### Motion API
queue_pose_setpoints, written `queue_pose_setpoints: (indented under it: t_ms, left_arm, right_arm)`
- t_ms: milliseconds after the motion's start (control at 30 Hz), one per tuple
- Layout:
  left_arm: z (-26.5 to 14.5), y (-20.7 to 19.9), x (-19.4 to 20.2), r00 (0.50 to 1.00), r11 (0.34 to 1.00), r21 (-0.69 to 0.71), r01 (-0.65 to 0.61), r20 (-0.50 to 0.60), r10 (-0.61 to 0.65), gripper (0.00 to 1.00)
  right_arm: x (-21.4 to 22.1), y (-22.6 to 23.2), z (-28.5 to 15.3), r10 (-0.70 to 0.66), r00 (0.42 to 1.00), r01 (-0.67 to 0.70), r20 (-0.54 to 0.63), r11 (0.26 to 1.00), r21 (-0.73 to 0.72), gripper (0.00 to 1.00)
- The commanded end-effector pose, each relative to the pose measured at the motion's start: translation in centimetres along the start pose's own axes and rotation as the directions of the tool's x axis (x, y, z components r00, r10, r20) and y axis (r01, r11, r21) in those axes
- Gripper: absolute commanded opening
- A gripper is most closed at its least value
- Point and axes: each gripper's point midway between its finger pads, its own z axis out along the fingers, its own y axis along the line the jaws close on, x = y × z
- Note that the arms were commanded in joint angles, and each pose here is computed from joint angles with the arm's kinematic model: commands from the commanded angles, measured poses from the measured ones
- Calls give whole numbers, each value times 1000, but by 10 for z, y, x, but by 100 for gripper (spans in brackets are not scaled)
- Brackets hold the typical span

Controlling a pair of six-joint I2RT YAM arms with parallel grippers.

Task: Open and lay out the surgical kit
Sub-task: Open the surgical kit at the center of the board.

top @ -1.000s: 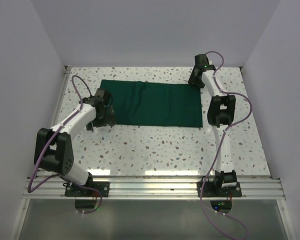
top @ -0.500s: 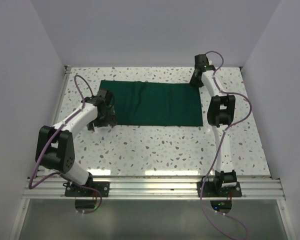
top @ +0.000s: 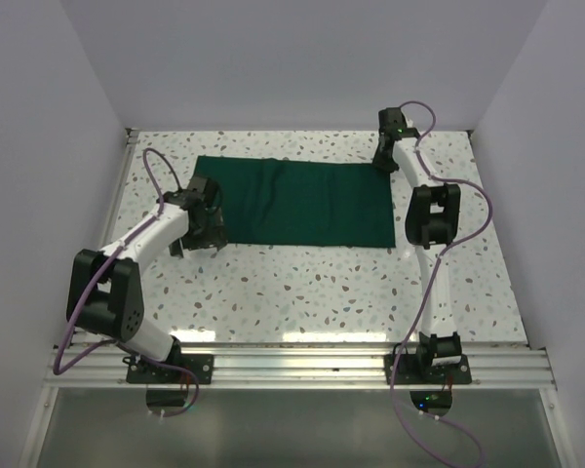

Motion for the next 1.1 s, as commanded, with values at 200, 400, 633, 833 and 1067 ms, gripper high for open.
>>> queue_pose_setpoints:
  t_ms: [200,400,633,833,1067]
  left_arm:
    - [-9,8,-2,999,1000,-11,-24,45,25,96]
    - [-8,11,1,998,999,-17,-33,44,33,96]
    - [-8,11,0,998,999,-15,-39,48,40,96]
    - [-11,7,-9,997,1000,-2,-28,71,28,97]
    - [-31,12,-37,986,999,-32,6,169,-1,100]
  right_arm:
    - [0,3,-16,-26,1000,26,5,999,20,14]
    - [-1,4,-15,-27,1000,27,12,999,21,0]
    - [-12,9,-29,-31,999,31,37,999,-7,0]
    - [-28,29,-67,-36,995,43,93,996,-78,0]
    - [-34,52,-146,-58,986,83,158,984,-155,0]
